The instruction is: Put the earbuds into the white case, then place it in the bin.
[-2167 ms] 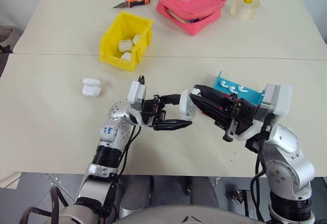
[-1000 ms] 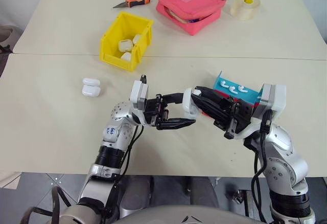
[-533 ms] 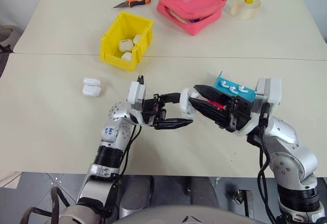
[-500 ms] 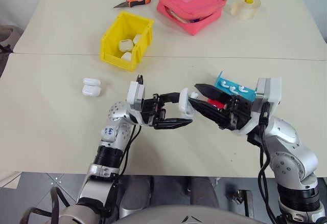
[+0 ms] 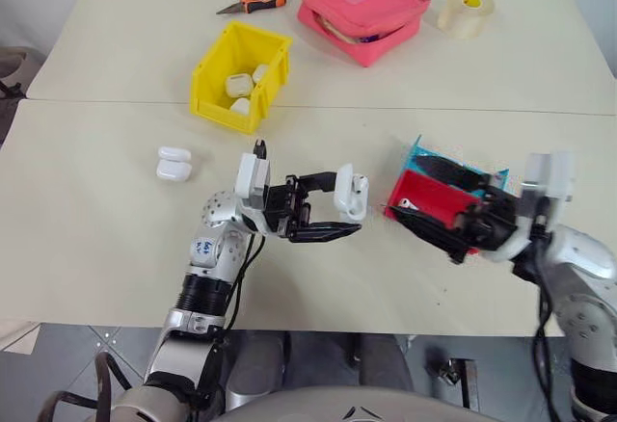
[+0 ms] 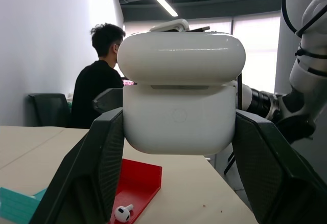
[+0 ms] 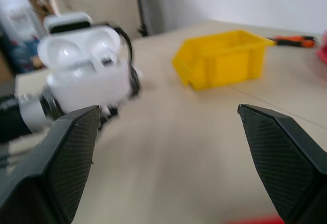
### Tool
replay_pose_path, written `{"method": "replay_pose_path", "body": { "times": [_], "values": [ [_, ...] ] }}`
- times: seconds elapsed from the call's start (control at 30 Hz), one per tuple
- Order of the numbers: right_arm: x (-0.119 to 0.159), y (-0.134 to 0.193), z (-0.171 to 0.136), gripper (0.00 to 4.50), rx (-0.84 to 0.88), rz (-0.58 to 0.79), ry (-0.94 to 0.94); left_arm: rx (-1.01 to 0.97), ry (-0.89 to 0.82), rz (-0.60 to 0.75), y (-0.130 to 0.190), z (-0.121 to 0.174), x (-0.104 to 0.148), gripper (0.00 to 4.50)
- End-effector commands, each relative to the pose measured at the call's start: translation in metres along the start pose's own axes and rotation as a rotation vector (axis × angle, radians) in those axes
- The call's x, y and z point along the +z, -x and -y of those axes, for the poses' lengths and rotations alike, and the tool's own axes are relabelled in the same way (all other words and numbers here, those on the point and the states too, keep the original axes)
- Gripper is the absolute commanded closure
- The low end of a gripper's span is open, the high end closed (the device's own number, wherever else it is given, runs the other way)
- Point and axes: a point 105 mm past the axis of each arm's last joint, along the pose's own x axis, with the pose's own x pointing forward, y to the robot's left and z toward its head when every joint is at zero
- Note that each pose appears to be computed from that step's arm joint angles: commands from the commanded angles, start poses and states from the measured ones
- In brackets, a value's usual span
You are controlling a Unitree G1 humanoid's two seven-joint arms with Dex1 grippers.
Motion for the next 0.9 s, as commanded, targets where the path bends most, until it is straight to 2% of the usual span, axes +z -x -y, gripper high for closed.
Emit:
{"method": "replay_pose_path", "body": {
  "times": [0.03,0.23,0.4,0.5,0.6,0.7,0.9],
  "values": [
    [-0.002,0.041,0.015,0.02,-0.077,-0.114,0.125,-0.024,-0.047,-0.02,0.005,0.005,0.004,1.72],
    [-0.025,0.092,0.041,0.02,-0.19,-0.289,0.148,-0.026,-0.054,-0.031,0.009,0.007,0.003,1.72],
    [-0.028,0.101,0.052,0.02,-0.208,-0.318,0.188,-0.009,-0.062,-0.035,0.01,0.006,0.004,1.72],
    [-0.018,0.085,0.062,0.02,-0.197,-0.288,0.212,0.003,-0.066,-0.032,0.01,0.007,0.004,1.72],
    [-0.009,0.061,0.073,0.02,-0.165,-0.334,0.207,0.007,-0.066,-0.029,0.009,0.008,0.004,1.72],
    [-0.012,0.047,0.092,0.02,-0.183,-0.496,0.172,0.011,-0.066,-0.025,0.007,0.007,0.003,1.72],
    [-0.01,0.024,0.125,0.02,-0.163,-0.698,0.196,0.013,-0.063,-0.013,0.003,0.007,0.002,1.72]
  ]
}}
